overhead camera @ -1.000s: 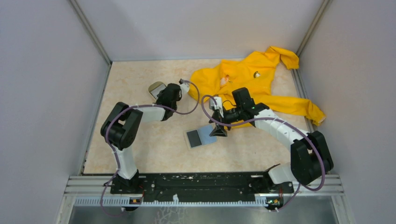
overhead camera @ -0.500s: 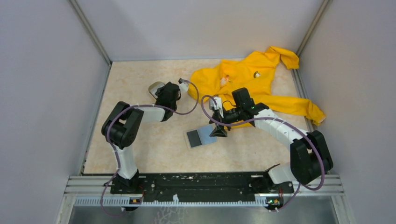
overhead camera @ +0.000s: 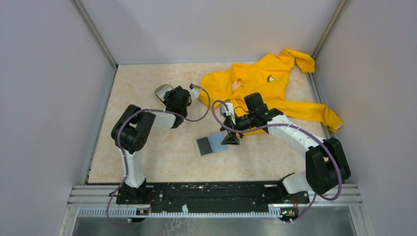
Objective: Put the credit cards into the card holder
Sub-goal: Pick up the credit card from the storage box.
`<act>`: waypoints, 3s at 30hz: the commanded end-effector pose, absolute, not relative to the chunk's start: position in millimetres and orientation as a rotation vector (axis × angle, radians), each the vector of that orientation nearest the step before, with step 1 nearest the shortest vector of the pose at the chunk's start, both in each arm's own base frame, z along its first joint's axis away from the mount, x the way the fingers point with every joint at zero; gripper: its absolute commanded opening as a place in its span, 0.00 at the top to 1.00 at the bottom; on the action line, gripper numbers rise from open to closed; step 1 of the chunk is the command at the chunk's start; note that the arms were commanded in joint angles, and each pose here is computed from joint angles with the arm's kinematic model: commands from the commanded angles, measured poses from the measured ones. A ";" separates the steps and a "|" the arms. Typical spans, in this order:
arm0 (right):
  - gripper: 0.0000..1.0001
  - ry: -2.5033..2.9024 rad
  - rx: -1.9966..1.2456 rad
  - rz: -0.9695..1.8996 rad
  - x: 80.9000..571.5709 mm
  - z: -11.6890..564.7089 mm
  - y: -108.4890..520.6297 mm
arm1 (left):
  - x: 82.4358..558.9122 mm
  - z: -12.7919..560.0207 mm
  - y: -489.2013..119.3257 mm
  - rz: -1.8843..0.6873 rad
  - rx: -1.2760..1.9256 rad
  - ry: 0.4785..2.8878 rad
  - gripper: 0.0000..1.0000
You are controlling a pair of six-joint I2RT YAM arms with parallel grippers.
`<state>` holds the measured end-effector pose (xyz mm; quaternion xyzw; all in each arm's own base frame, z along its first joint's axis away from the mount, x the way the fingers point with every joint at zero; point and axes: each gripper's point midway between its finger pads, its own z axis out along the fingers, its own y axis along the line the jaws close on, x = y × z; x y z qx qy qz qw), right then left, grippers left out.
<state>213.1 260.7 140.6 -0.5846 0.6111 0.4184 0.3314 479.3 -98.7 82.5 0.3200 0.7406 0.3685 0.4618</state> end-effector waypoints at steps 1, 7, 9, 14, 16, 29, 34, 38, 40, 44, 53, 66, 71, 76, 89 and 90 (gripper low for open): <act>0.32 1.506 -1.539 1.095 218.9 159.0 267.2 | 482.8 71.3 -96.9 0.895 0.823 1.862 0.42; 0.32 1.506 -1.539 1.102 218.0 158.9 267.3 | 482.7 79.6 -93.8 0.903 0.793 1.866 0.49; 0.32 1.507 -1.539 1.104 218.1 158.6 267.5 | 480.6 85.8 -98.0 0.847 0.773 1.876 0.44; 0.32 1.512 -1.539 1.113 217.4 157.7 267.7 | 478.9 98.5 -104.6 0.772 0.748 1.886 0.51; 0.32 1.509 -1.540 1.114 217.2 158.2 267.8 | 478.7 99.0 -106.4 0.756 0.755 1.893 0.51; 0.32 1.515 -1.543 1.121 216.3 156.1 267.5 | 478.5 101.2 -114.1 0.592 0.721 1.931 0.28; 0.32 1.518 -1.546 1.124 216.2 155.9 267.5 | 484.5 114.1 -124.8 0.276 0.647 2.017 0.21; 0.32 1.517 -1.547 1.128 215.8 156.0 267.7 | 488.3 113.2 -129.8 0.209 0.677 2.048 0.24; 0.32 1.517 -1.547 1.131 215.6 156.2 267.9 | 487.9 106.0 -130.1 0.154 0.682 2.097 0.26; 0.32 1.516 -1.546 1.143 214.3 156.0 268.2 | 497.0 109.6 -119.1 0.022 0.587 2.156 0.27; 0.32 1.520 -1.544 1.177 212.3 156.5 269.6 | 517.1 87.0 -89.4 -0.014 0.647 2.352 0.38; 0.32 1.510 -1.543 1.186 210.2 160.1 269.9 | 515.5 56.7 -72.2 0.070 0.752 2.445 0.48; 0.32 1.511 -1.543 1.185 210.0 160.1 269.6 | 515.0 48.4 -73.0 0.060 0.754 2.466 0.69; 0.32 1.510 -1.543 1.188 210.0 160.1 269.9 | 515.3 62.2 -77.0 0.033 0.723 2.449 1.00; 0.32 1.502 -1.545 1.183 209.9 162.7 269.8 | 507.8 86.7 -84.6 -0.035 0.672 2.452 0.90; 0.32 1.500 -1.545 1.184 209.8 163.3 269.9 | 507.8 86.4 -84.3 -0.033 0.676 2.454 0.90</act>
